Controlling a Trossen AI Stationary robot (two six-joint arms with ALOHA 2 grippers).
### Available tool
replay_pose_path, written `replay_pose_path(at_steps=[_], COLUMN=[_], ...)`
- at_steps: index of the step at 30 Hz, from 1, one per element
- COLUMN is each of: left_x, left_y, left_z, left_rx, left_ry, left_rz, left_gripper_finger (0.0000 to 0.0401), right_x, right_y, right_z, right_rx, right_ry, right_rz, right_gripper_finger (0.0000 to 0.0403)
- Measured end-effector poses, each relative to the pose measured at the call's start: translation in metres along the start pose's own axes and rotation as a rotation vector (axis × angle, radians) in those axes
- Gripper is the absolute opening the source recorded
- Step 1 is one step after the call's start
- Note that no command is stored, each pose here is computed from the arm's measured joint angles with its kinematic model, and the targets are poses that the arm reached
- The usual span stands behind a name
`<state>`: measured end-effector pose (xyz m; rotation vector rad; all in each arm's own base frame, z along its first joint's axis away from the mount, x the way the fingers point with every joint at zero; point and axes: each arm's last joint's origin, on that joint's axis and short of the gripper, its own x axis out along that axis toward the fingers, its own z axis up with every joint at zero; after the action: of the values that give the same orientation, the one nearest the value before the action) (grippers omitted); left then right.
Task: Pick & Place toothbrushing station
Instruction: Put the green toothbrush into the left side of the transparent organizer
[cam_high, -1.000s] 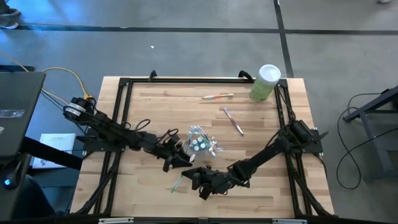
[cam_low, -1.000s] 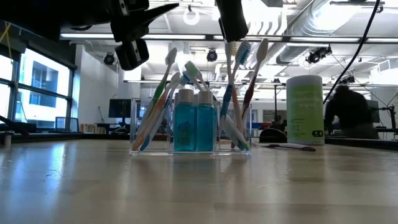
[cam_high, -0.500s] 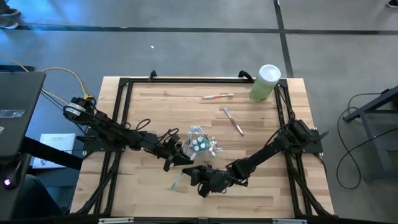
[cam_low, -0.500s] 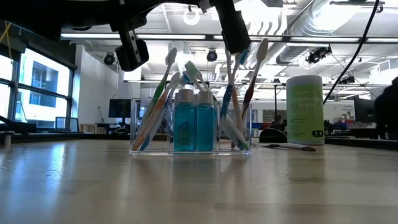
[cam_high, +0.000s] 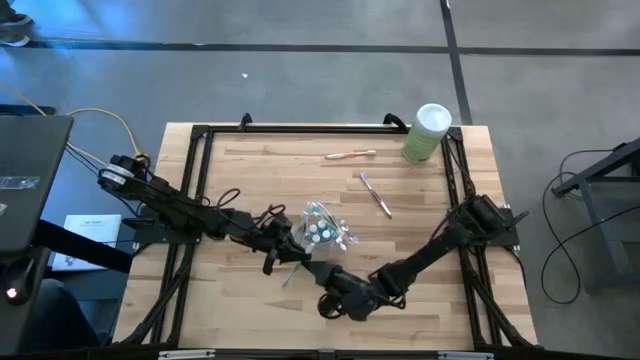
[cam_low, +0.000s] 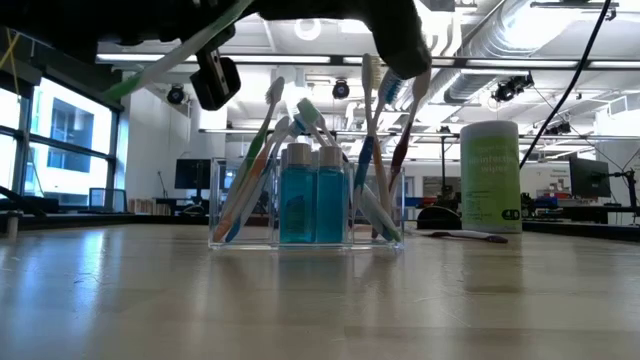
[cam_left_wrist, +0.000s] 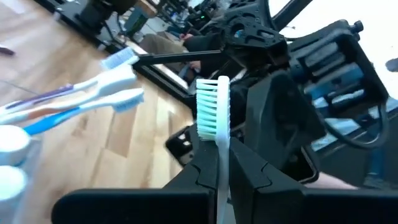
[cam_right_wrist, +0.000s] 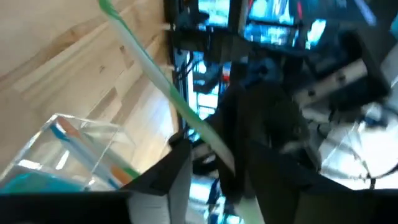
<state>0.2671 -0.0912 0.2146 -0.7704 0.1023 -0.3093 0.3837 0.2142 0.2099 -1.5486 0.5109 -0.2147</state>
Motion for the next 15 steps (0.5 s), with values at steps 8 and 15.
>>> replay_pose_path(at_steps=[8,15], left_x=[-0.018,-0.037], left_y=[-0.018,-0.05], left_z=[0.016,0.016], left_rx=[0.089,0.575], left_ry=[-0.049,-0.199], left_rz=[0.053,0.232], left_gripper_finger=[0.0006,0.0006], right_x=[-0.014,-0.029], right_y=[0.0,-0.006], right_z=[0.004,0.006], right_rx=[0.111,0.18], right_ry=[0.133,0.175], right_rz=[-0.049,-0.089], right_gripper_finger=[0.0165,0.0152])
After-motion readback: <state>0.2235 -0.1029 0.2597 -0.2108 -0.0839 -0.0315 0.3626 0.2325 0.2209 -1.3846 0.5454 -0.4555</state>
